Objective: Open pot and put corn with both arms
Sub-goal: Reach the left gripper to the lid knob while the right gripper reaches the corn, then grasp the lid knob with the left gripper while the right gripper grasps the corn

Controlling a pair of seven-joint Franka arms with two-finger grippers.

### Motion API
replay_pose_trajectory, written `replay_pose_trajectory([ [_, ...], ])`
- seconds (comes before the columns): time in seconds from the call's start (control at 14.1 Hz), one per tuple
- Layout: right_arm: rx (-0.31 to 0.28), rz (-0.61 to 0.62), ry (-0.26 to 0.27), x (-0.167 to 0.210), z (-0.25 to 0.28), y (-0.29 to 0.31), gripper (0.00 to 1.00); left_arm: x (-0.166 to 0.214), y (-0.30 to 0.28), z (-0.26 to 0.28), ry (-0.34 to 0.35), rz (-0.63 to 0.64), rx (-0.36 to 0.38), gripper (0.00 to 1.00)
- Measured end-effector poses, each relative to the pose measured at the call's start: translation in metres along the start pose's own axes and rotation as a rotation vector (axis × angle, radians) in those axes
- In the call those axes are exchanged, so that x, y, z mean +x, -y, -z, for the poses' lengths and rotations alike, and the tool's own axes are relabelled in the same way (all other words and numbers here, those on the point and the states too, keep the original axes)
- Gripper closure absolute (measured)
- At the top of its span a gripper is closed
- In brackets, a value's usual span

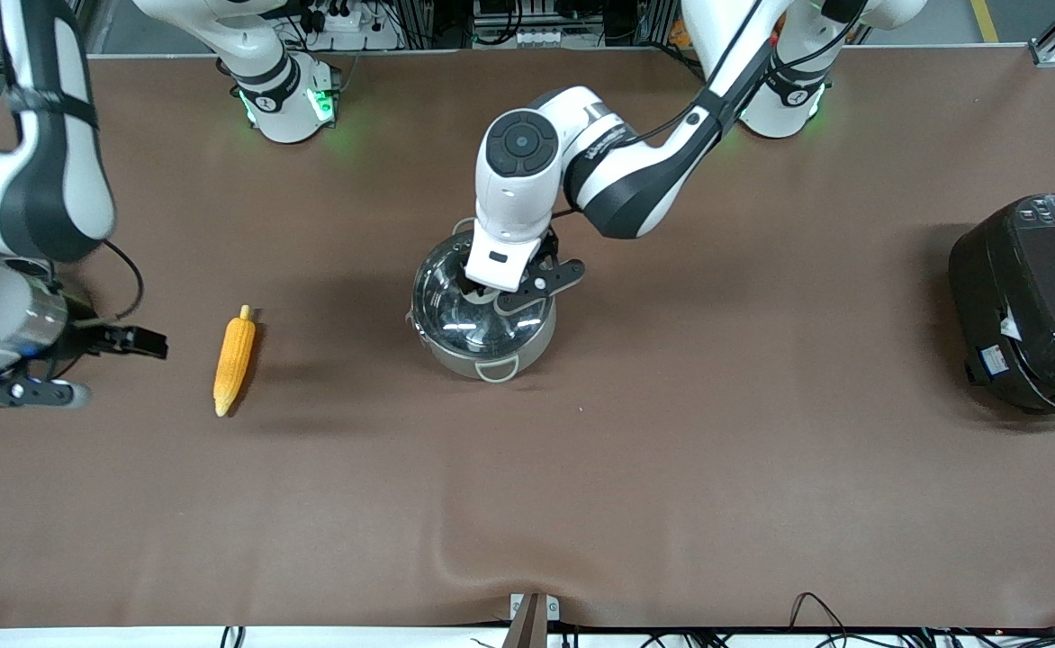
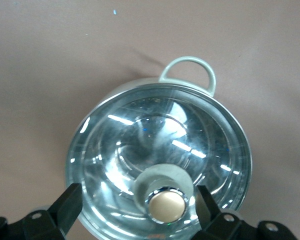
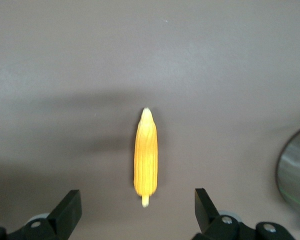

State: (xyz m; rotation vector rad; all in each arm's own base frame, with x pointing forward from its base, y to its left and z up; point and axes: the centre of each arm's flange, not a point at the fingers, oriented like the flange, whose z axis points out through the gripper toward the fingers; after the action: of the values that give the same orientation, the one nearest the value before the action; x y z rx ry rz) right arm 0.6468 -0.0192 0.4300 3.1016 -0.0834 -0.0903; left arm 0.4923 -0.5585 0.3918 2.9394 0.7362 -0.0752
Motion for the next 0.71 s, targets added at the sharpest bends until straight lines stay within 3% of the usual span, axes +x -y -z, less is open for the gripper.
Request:
replay_pose_trajectory([
  [0.35, -0.003, 0.007, -0.062, -0.006, -0.078, 0.005, 0.00, -0.025, -0.009, -0.017, -0.023, 0.007, -0.003, 0.00],
  [0.71, -0.001, 0.023, -0.105, -0.036, -0.156, 0.014, 0.00, -0.030, -0.014, -0.036, -0.059, 0.000, -0.010, 0.06],
])
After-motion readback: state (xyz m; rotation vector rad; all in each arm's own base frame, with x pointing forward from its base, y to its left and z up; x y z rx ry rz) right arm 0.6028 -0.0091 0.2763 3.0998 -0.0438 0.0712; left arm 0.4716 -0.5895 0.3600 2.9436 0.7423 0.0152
